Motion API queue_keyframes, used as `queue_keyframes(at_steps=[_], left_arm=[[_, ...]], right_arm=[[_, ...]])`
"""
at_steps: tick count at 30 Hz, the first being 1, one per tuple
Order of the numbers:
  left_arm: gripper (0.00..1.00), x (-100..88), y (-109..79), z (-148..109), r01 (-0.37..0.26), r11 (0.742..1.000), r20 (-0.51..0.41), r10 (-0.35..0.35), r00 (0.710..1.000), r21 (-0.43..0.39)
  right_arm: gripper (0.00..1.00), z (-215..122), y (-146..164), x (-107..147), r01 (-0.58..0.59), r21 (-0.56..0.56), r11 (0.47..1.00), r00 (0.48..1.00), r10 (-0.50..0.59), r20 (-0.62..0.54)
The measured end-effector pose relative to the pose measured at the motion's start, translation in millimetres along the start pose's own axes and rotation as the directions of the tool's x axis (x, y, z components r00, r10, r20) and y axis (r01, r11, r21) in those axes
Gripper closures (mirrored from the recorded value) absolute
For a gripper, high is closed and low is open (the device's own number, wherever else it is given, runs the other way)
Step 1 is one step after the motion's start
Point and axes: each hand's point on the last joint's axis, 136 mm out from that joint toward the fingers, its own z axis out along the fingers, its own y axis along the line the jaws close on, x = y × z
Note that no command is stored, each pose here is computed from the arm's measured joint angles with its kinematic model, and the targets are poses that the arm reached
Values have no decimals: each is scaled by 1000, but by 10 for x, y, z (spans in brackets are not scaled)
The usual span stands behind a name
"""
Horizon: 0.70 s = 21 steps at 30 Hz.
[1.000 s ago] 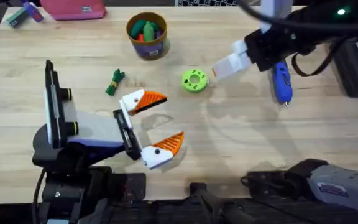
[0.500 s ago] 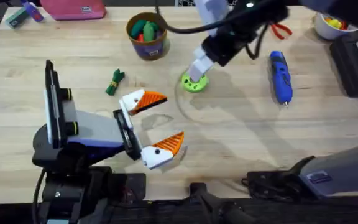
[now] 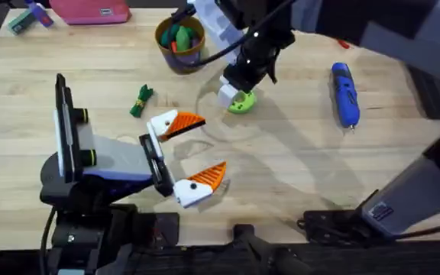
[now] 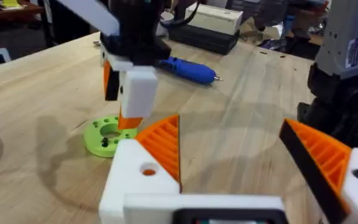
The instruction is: Pick up the gripper from the table and insert it into the empty holder that is missing its gripper. Then pick up a screw, insert it into the mounting hole, and use the screwdriver to tighten it. Finally, clean up the table by picking up the vegetable and placing it into the bucket.
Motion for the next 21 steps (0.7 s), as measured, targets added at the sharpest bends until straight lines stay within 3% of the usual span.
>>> queue_keyframes(at_steps=[21], left_arm=[[15, 0, 0, 0, 0, 1000, 0, 0, 1000, 0]], right_arm=[[402, 391, -29, -84, 2, -4, 1000, 1000, -2, -26]])
